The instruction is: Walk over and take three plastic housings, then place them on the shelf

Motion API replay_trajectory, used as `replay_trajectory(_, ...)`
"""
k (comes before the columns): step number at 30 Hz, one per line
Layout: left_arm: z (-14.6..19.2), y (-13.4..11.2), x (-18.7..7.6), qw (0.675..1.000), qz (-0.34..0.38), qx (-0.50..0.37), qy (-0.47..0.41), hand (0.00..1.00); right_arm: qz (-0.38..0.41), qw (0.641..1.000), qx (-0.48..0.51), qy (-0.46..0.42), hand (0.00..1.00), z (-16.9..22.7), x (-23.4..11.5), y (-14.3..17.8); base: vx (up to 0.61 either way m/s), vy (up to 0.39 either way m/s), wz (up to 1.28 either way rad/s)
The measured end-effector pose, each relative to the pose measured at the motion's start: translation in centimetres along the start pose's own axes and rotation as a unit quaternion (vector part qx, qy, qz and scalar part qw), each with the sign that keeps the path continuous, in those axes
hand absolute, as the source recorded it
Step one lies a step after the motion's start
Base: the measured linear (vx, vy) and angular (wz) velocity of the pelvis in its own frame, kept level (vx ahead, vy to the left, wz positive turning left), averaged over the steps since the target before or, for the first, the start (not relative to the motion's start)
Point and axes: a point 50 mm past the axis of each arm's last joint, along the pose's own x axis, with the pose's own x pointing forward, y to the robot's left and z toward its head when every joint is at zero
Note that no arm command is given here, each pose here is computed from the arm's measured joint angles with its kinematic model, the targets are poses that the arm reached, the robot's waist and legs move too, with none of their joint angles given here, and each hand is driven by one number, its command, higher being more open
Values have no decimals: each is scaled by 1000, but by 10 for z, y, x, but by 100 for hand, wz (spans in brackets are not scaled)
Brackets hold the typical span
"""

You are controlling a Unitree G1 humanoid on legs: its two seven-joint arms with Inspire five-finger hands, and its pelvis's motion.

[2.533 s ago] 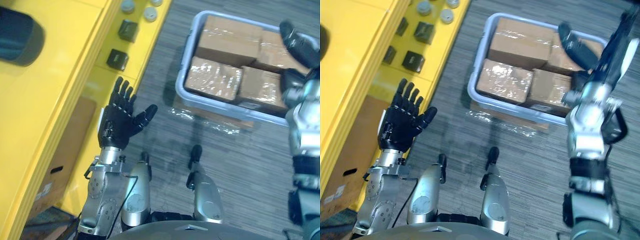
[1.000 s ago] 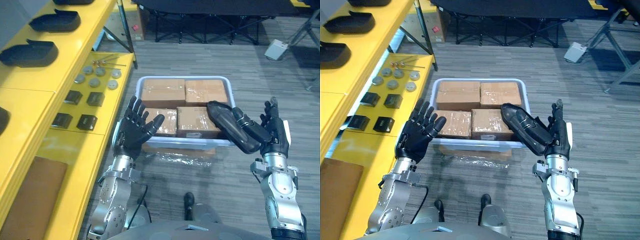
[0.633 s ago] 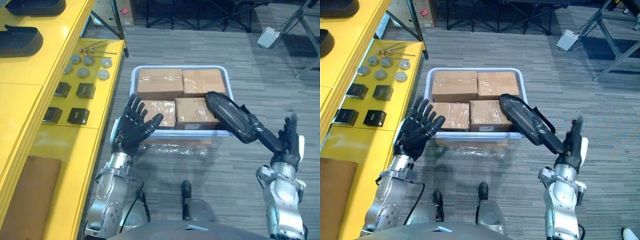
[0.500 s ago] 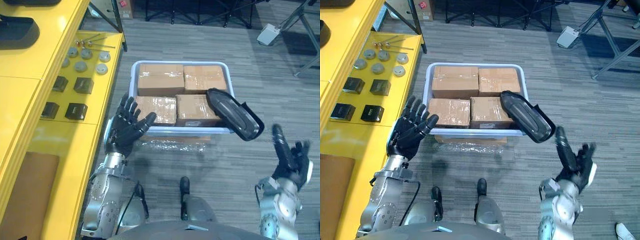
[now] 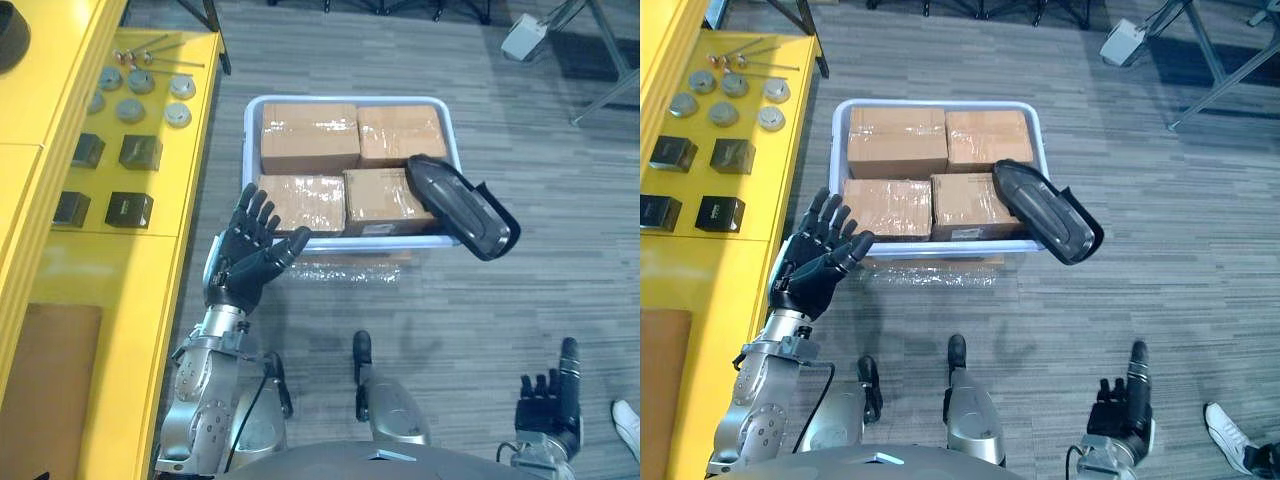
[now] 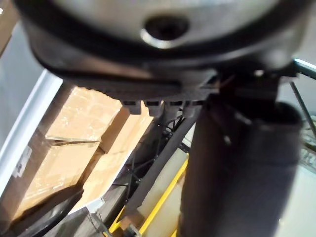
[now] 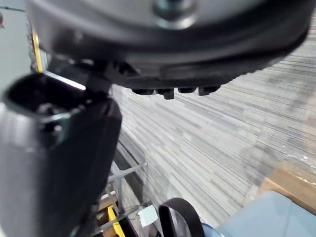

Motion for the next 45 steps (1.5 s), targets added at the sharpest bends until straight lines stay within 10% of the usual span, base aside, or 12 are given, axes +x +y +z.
replay_trajectory(15, -12, -4, 15, 1000, -15, 4, 23, 100, 23, 996, -52, -64, 100, 27, 67, 82, -52, 22, 14)
replay_trajectory(45, -33, -8, 34, 998, -14, 23, 58, 100, 17, 993, -34, -110, 100, 89, 125, 137, -48, -1, 2)
